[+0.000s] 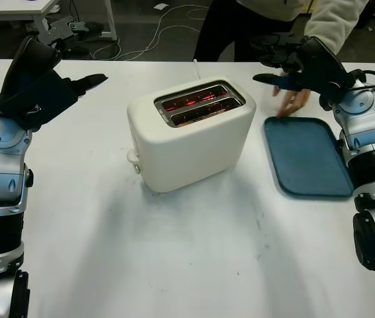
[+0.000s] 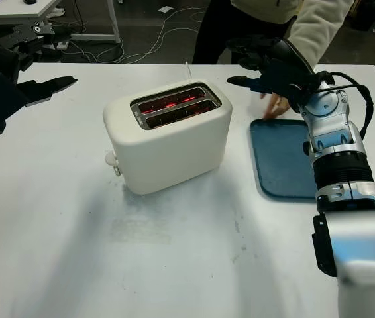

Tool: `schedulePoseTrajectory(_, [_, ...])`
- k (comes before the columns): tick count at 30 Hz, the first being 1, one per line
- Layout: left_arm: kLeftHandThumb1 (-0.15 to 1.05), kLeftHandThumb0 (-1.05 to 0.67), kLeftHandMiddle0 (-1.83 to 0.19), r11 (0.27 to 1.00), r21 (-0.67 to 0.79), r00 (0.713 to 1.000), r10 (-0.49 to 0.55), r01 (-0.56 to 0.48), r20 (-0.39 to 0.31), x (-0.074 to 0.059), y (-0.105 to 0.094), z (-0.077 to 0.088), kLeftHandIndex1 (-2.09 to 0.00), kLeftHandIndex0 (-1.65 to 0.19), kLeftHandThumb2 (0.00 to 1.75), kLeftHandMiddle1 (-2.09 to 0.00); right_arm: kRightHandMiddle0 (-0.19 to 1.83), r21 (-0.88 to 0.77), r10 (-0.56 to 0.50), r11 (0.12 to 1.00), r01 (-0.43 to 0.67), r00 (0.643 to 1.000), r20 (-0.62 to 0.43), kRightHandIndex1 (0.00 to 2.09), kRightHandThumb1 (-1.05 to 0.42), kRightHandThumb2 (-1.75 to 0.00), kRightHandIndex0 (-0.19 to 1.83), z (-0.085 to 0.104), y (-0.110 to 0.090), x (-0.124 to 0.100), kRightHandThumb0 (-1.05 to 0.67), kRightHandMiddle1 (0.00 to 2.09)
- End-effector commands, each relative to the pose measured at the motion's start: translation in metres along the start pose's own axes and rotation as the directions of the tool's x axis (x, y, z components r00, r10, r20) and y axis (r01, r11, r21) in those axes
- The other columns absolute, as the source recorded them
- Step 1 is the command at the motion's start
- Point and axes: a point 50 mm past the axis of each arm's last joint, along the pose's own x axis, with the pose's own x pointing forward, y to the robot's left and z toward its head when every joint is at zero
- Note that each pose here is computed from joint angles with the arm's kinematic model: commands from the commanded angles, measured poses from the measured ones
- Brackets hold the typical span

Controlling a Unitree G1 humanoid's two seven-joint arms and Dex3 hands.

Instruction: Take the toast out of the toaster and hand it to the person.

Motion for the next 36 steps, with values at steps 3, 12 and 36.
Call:
schedulePoseTrajectory(3, [0.92,-0.26,-0.07,1.000,0.007,1.000,-0.010,0.010,-0.007,-0.0015,-0.0018,-0.0014,-0.41,-0.29,0.05,-0.94,0.52,0.003,-0.002,1.000,0.002,1.000,0.012,0.00,-0.92,-0.08,0.55,0.0001,0.0011,-0.0007,-0.54,0.00])
schedulePoseTrajectory(12, [0.92,-0.28,-0.07,1.000,0.009,1.000,-0.010,0.010,-0.003,-0.0012,-0.0020,-0.0011,-0.43,-0.29,0.05,-0.95,0.53,0.015,-0.001,1.000,0.001,1.000,0.023,0.00,-0.92,-0.08,0.56,-0.0004,0.0015,-0.0010,-0.54,0.01])
schedulePoseTrajectory(36, [0.92,-0.28,-0.08,1.000,0.004,1.000,-0.009,0.009,-0.010,-0.0013,-0.0011,-0.0017,-0.45,-0.28,0.05,-0.95,0.53,0.010,0.003,1.000,-0.003,1.000,0.014,0.00,-0.92,-0.09,0.55,-0.0021,0.0008,-0.0010,-0.56,0.00])
